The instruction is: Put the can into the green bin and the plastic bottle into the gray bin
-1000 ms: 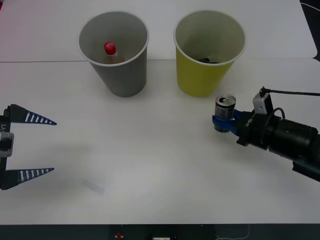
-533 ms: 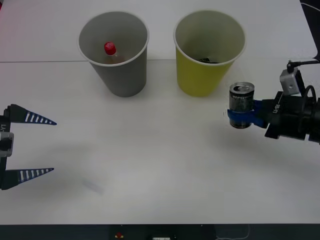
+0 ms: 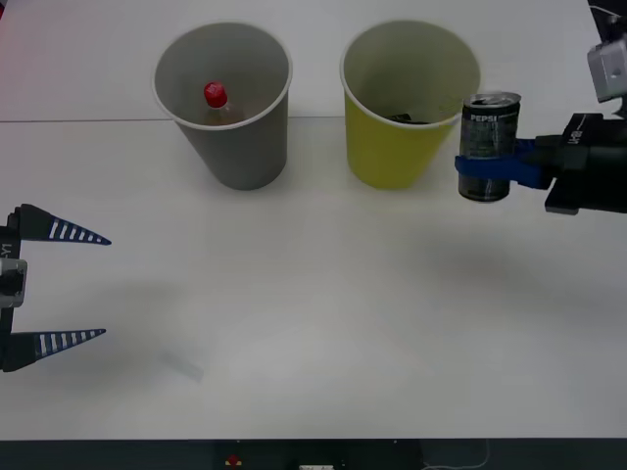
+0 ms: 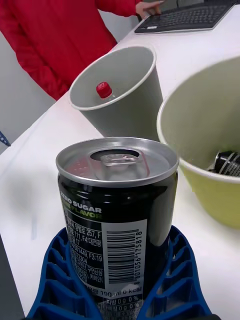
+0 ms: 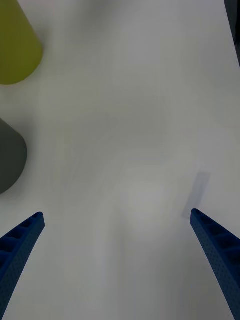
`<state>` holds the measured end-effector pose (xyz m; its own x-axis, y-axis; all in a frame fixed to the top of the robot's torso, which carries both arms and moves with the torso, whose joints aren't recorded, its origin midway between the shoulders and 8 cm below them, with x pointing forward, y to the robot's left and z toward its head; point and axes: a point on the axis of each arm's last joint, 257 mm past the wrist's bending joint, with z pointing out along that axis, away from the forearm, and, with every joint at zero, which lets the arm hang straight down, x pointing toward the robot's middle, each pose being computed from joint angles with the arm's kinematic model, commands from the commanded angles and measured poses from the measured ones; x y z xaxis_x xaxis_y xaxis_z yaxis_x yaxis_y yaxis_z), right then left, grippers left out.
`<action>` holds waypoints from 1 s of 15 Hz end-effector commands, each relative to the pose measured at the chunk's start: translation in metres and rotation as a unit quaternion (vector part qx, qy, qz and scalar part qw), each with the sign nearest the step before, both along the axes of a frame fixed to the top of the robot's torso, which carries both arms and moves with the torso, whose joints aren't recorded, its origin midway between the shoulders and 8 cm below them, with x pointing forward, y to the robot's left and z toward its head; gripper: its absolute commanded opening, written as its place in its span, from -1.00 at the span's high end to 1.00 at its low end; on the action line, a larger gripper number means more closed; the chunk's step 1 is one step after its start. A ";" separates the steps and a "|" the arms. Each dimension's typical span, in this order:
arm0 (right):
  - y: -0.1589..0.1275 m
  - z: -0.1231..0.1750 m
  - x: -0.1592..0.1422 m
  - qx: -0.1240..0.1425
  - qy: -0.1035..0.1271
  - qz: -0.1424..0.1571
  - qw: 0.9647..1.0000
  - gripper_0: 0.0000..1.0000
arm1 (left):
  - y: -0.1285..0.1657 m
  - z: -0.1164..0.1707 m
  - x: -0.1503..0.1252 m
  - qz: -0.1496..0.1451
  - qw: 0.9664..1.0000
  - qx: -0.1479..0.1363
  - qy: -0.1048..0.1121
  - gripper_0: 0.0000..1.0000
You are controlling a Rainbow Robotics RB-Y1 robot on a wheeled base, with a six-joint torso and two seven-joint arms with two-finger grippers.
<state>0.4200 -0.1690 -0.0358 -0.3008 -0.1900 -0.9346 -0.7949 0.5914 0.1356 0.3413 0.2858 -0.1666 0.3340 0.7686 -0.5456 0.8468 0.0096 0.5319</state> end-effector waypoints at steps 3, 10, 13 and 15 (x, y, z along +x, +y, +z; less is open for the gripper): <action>-0.002 0.034 0.039 -0.052 -0.020 -0.011 0.998 1.00 | 0.000 0.000 0.000 0.000 1.000 0.000 0.000 -1.00; 0.013 0.060 0.131 -0.117 -0.031 -0.039 0.992 1.00 | 0.000 0.000 0.000 0.000 1.000 0.000 0.000 -1.00; 0.018 0.056 0.158 -0.135 -0.026 -0.058 0.989 1.00 | 0.000 0.000 0.000 0.000 1.000 0.000 0.000 -1.00; 0.022 0.056 0.172 -0.146 -0.024 -0.068 0.987 1.00 | 0.000 0.000 0.000 0.000 1.000 0.000 0.000 -1.00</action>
